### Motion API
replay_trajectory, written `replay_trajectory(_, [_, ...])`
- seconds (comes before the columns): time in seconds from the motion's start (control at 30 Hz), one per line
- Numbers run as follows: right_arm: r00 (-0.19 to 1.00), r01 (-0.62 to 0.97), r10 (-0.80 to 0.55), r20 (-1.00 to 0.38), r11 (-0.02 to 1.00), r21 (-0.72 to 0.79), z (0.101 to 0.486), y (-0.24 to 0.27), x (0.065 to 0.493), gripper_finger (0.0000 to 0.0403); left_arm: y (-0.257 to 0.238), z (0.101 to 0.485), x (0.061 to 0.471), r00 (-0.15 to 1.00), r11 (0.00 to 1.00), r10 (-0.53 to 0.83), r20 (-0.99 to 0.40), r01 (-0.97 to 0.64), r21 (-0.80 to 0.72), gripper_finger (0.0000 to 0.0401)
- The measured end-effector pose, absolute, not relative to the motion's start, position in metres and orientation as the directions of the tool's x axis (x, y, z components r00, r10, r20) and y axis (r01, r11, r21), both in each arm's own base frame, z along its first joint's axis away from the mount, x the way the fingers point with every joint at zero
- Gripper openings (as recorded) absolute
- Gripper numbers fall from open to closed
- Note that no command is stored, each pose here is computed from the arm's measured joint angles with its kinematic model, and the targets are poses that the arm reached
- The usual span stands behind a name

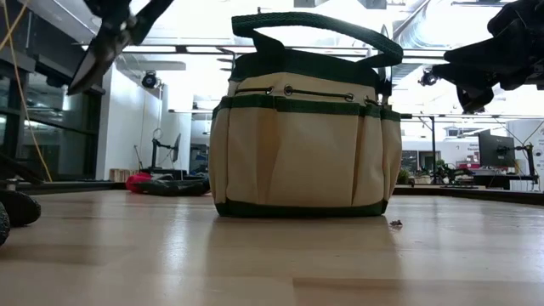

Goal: Pick & Place Garden tools in Gardening bag
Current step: Put the green shear scissors into the gardening bag

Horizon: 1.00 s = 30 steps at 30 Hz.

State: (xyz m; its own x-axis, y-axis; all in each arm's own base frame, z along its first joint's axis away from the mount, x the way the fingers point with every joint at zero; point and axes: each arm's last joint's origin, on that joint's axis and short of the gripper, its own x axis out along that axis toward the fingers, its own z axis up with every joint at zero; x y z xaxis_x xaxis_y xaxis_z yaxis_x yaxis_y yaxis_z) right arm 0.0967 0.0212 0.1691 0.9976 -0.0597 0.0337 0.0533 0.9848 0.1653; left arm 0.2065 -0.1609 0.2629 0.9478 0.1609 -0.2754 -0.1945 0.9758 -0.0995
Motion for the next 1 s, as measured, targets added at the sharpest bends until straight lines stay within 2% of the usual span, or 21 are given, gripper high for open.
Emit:
replay_trajectory(0.23, [0.998, 0.053, -0.060, 0.034, 0.985, 0.165, 0.169, 0.021, 0.097, 0.0137, -0.183, 0.258, 0.228, 0.983, 0.973, 0.037, -0.181, -0.077, -0.217, 0.0048])
replay_trajectory(0.47, [0.998, 0.053, -0.060, 0.034, 0.985, 0.165, 0.169, 0.021, 0.097, 0.0137, -0.214, 0.271, 0.262, 0.989, 0.986, 0.043, -0.138, -0.065, -0.156, 0.0048])
replay_trajectory(1.0, [0.998, 0.054, -0.060, 0.034, 0.985, 0.165, 0.169, 0.021, 0.097, 0.0137, -0.264, 0.293, 0.344, 0.947, 0.924, 0.318, -0.044, -0.320, -0.208, 0.0048])
